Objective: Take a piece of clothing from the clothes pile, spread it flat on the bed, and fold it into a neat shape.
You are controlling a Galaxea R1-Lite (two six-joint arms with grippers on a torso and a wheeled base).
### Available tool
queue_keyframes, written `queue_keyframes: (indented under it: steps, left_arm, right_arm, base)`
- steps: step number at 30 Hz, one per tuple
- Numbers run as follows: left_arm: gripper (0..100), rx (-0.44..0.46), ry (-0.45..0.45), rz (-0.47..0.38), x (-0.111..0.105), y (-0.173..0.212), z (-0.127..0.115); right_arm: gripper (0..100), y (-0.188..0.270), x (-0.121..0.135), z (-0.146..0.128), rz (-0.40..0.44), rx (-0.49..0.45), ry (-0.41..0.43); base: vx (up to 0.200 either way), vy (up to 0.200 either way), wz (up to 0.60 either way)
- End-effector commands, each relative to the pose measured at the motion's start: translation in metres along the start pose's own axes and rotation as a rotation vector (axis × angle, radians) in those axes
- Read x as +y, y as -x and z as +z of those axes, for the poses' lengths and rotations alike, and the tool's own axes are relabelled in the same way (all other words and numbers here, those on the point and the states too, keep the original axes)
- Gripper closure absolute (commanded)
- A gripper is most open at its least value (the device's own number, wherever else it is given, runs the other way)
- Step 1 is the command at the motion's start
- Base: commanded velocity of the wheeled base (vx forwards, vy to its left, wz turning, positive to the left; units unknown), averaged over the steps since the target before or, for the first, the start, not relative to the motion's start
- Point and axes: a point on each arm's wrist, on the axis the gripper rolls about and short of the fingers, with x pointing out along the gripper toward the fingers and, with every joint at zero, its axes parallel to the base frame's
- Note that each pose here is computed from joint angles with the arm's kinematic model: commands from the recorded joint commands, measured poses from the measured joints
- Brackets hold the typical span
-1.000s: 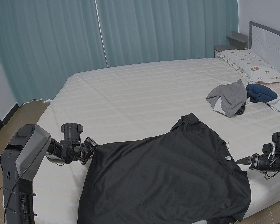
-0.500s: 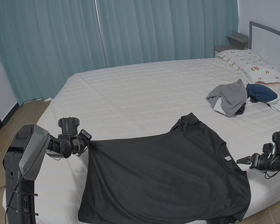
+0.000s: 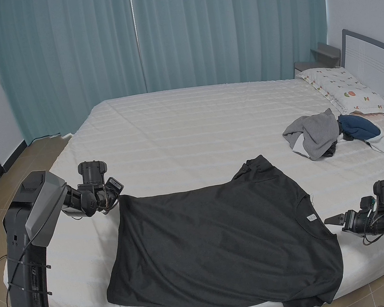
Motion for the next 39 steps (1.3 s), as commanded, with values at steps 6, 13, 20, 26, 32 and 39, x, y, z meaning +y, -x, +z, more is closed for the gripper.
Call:
queue_keyframes:
  steps: [6, 13, 20, 26, 32, 39]
  left_arm:
    - [0, 0.026, 0.011, 0.009, 0.002, 0.044, 0.009]
    - [0, 0.117, 0.011, -0.020, 0.016, 0.106, -0.006]
    - [0, 0.197, 0.015, -0.011, 0.042, 0.154, -0.035]
    - [0, 0.241, 0.070, -0.019, 0.060, 0.176, -0.052]
    - [0, 0.270, 0.069, -0.013, 0.085, 0.190, -0.072]
    - [0, 0.284, 0.064, 0.009, 0.096, 0.190, -0.081]
  right_arm:
    - [0, 0.002, 0.001, -0.001, 0.002, 0.000, -0.001]
    - [0, 0.002, 0.002, 0.002, 0.005, -0.010, -0.019]
    - [0, 0.003, 0.002, 0.002, 0.006, -0.012, -0.021]
    - [0, 0.002, 0.002, 0.002, 0.005, -0.010, -0.022]
    - [0, 0.002, 0.001, 0.000, 0.003, -0.005, -0.025]
    - [0, 0.002, 0.002, -0.001, 0.003, 0.000, -0.025]
  base:
    - [0.000, 0.000, 0.00]
    - [0.000, 0.000, 0.00]
    - [-0.029, 0.000, 0.00]
    - [-0.200, 0.000, 0.00]
    - [-0.200, 0.000, 0.00]
    - [-0.143, 0.000, 0.00]
